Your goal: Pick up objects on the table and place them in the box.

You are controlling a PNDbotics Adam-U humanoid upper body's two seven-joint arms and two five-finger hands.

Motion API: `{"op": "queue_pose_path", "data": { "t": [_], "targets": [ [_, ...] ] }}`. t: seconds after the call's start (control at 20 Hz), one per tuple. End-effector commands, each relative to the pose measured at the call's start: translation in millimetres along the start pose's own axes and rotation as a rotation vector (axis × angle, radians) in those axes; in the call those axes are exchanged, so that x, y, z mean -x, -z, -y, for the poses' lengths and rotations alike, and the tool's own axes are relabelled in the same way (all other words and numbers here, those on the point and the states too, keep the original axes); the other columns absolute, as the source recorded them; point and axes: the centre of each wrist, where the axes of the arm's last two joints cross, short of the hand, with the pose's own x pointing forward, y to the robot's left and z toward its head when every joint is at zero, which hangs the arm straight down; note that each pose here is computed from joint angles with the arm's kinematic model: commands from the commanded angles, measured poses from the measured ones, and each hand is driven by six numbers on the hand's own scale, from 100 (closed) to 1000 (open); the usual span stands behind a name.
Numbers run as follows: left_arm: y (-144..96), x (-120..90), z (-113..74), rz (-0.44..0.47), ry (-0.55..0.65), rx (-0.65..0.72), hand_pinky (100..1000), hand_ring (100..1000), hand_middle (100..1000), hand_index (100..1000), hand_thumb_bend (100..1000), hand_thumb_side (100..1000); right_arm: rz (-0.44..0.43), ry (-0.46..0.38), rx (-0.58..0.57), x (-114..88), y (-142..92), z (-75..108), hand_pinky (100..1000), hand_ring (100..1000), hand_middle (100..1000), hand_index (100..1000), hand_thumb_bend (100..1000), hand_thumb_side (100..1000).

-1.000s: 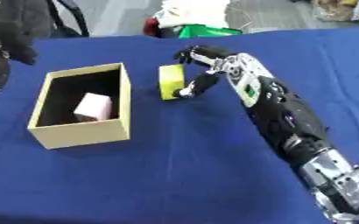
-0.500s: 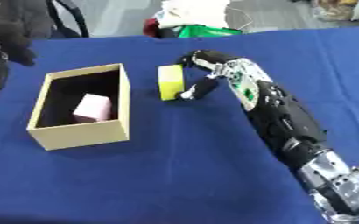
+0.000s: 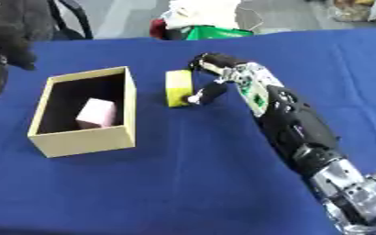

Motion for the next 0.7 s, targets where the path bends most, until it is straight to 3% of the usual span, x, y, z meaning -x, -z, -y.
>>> {"op": "queue_pose_path", "data": {
  "t": [0.05,0.45,0.7],
  "targets": [
    [1,-3,-6.5,0.010,0.023,-0.002,644,670,665,839,329,637,0.019,-0.022,0.054,-6,2,13.0,872,831,762,677,358,411],
    [1,-3,-7.5,0.008,0.026,-0.005,643,670,664,837,329,636,0.053,-0.033,0.143,-14,2,19.9,862,811,729,594,268,364],
    [1,-4,-7.4,0.010,0.027,-0.004,643,670,664,836,329,635,0.129,-0.045,0.208,-33,2,38.1,864,812,728,583,253,361]
  ]
}}
